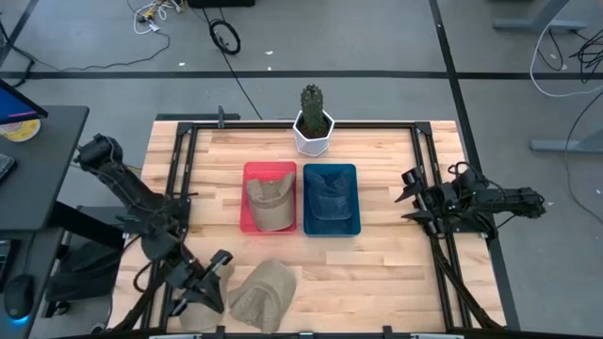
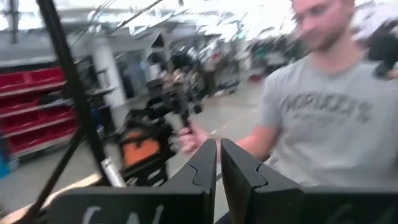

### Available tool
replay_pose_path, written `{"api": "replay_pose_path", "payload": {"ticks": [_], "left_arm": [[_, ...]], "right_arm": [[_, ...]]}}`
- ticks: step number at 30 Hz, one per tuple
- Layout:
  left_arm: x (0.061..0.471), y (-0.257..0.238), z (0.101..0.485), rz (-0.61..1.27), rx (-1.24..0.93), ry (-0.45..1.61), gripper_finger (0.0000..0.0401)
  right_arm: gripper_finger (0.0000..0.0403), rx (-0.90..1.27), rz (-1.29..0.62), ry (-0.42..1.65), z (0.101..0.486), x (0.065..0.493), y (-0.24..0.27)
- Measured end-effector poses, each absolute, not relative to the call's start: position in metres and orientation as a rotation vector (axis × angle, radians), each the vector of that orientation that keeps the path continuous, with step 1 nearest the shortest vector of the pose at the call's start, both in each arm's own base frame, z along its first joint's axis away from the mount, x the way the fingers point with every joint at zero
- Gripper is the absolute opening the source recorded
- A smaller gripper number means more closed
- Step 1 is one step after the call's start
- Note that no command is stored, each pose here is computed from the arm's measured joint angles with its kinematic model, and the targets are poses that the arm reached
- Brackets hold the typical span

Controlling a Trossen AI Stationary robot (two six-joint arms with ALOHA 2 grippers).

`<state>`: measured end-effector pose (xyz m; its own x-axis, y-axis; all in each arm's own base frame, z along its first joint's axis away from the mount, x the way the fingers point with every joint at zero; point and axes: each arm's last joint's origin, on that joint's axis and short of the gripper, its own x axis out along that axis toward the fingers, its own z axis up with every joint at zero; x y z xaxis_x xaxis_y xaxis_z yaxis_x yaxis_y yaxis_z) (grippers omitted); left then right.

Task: Pick & Place hat
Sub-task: Put the left brown cap into the pink bin

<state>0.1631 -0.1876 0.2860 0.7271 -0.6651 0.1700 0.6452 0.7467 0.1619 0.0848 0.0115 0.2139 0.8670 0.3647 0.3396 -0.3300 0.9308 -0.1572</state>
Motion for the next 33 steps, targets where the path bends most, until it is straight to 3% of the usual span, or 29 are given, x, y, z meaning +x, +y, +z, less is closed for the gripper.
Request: {"api": "replay_pose_path", "payload": {"ticks": [6, 16, 24, 33], "left_arm": [[0.170, -0.207, 0.294, -0.506, 0.188, -0.056, 0.0028], [0.166, -0.224, 0.343, -0.446, 0.291, 0.096, 0.0028], [0.151, -0.224, 0.375, -0.378, 0.257, 0.188, 0.0028], [0.151, -0.231, 0.372, -0.311, 0.247, 0.408, 0.0028]], "right_arm": [[0.0194, -0.058, 0.352, -0.242, 0.190, 0.092, 0.011], [0.0194, -0.034, 0.273, -0.065, 0.173, 0.095, 0.009], [0.0194, -0.042, 0.250, -0.053, 0.172, 0.097, 0.008], [0.0194, -0.041, 0.250, -0.054, 0.173, 0.097, 0.008]]}}
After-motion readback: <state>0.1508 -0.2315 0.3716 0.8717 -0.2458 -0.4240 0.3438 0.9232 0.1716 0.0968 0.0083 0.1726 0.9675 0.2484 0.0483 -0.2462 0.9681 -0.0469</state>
